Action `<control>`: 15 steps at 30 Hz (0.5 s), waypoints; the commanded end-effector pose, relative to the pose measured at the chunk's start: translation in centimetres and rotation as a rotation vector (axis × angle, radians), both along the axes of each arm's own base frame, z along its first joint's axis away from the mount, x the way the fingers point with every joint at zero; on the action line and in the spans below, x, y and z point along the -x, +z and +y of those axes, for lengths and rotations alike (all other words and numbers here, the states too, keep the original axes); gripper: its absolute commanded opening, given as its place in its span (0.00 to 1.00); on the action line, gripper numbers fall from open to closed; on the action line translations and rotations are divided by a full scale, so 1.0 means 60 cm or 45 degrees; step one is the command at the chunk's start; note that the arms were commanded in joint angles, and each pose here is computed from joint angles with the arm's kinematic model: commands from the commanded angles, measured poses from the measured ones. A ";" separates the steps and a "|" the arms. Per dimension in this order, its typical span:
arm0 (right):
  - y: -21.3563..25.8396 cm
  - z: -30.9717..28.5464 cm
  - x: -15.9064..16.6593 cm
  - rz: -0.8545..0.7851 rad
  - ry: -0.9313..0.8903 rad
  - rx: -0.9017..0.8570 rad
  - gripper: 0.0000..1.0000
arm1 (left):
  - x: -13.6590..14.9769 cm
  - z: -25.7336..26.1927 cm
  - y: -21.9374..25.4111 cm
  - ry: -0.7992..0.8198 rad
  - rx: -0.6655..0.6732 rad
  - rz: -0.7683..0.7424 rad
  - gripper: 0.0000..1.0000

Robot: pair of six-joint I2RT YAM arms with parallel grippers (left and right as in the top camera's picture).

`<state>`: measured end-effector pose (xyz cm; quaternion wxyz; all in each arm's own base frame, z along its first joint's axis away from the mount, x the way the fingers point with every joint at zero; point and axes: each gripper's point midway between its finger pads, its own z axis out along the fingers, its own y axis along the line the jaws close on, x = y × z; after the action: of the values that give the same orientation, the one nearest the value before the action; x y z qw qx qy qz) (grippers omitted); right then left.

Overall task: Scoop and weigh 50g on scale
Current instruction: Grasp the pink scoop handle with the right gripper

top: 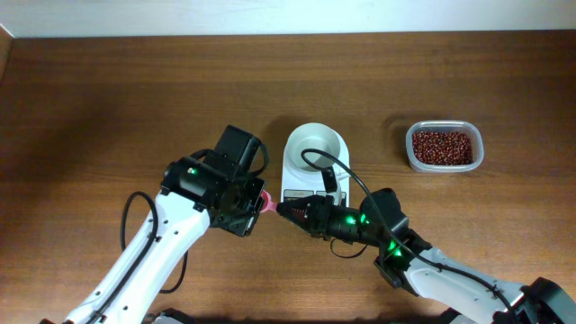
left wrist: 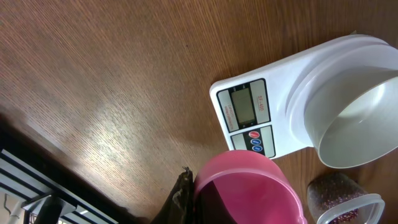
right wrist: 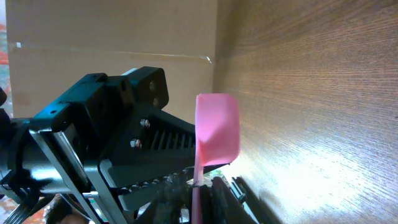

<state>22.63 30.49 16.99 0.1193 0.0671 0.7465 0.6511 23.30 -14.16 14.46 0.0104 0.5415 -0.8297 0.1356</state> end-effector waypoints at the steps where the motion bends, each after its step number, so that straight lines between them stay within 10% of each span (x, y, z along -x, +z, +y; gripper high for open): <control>1: 0.005 0.005 0.002 -0.022 0.018 -0.005 0.16 | 0.004 -0.003 0.006 0.012 0.013 0.002 0.00; 15: 0.001 0.005 0.003 -0.010 0.018 0.004 0.12 | 0.003 -0.002 0.006 0.013 0.009 0.001 0.08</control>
<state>22.61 30.47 16.76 0.1164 0.0693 0.7493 0.6483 23.24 -14.14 14.45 0.0113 0.5416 -0.8297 0.1346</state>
